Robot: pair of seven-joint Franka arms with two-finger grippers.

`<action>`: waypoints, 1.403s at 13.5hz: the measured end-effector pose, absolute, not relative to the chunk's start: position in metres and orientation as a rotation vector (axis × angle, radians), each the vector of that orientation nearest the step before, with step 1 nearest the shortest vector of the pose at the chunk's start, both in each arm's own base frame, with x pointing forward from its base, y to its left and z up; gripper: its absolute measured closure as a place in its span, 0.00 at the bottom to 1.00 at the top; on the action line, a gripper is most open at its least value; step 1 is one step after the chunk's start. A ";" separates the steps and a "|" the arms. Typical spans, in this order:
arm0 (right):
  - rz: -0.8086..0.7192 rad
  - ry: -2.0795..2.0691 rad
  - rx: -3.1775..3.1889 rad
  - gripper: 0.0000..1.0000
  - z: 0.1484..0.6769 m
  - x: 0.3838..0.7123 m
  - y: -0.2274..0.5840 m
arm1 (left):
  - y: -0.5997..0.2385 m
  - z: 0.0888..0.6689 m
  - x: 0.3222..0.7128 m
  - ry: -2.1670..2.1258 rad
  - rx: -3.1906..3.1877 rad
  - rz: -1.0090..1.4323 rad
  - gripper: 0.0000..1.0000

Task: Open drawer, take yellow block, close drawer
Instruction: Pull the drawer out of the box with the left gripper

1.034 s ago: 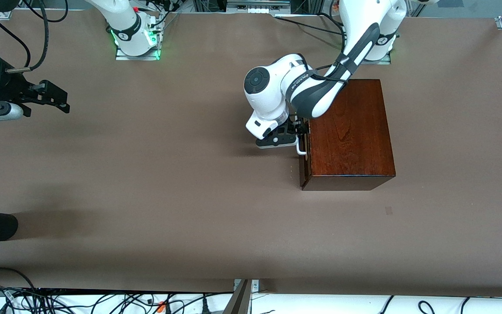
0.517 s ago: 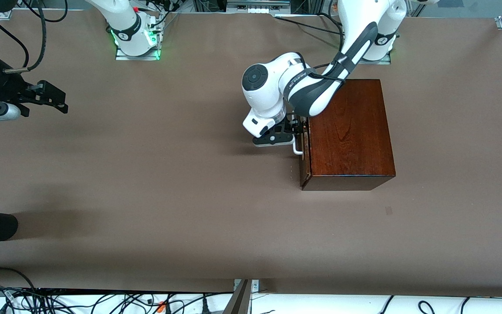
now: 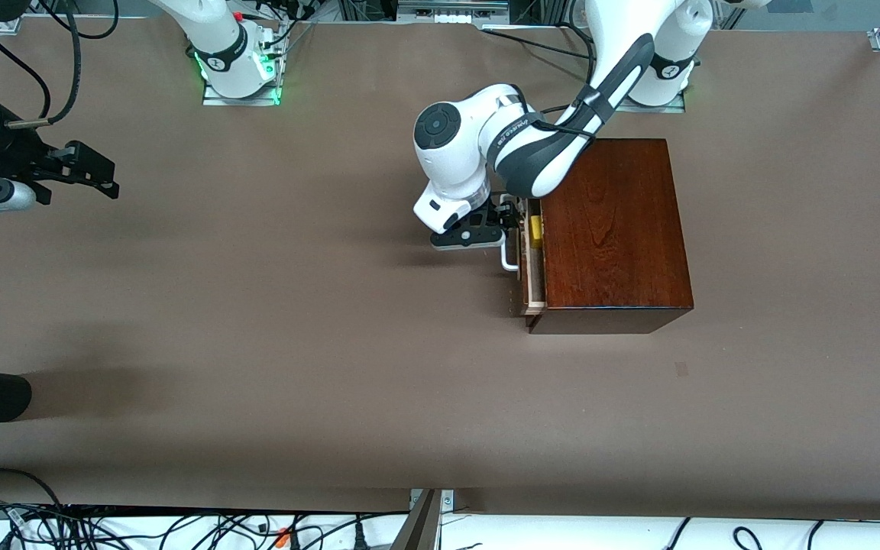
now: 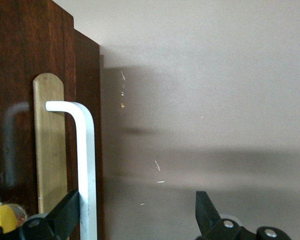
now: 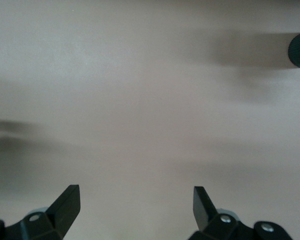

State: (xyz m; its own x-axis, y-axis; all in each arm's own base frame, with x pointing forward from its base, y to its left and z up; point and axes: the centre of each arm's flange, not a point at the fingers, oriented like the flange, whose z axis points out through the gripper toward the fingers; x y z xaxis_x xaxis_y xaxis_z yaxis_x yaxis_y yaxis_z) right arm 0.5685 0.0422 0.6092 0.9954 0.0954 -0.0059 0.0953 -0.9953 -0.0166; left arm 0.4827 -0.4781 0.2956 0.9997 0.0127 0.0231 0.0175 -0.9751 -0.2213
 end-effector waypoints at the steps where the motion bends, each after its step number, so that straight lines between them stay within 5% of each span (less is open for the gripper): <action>1: 0.011 -0.149 -3.122 0.00 0.609 0.568 0.042 | -0.479 0.295 0.483 -0.031 -2.919 -0.030 0.00; 19: 0.010 -0.148 -3.122 0.00 0.609 0.569 0.042 | -0.508 0.299 0.487 -0.072 -2.985 -0.007 0.00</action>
State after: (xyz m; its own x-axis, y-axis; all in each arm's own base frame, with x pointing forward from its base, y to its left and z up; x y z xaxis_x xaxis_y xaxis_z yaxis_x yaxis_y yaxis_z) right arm 0.5685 0.0417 0.6092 0.9955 0.0946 -0.0059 0.0945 -0.9954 -0.0166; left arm 0.4868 -0.5085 0.2985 0.9988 0.0476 0.0085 0.0483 -0.9867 -0.1553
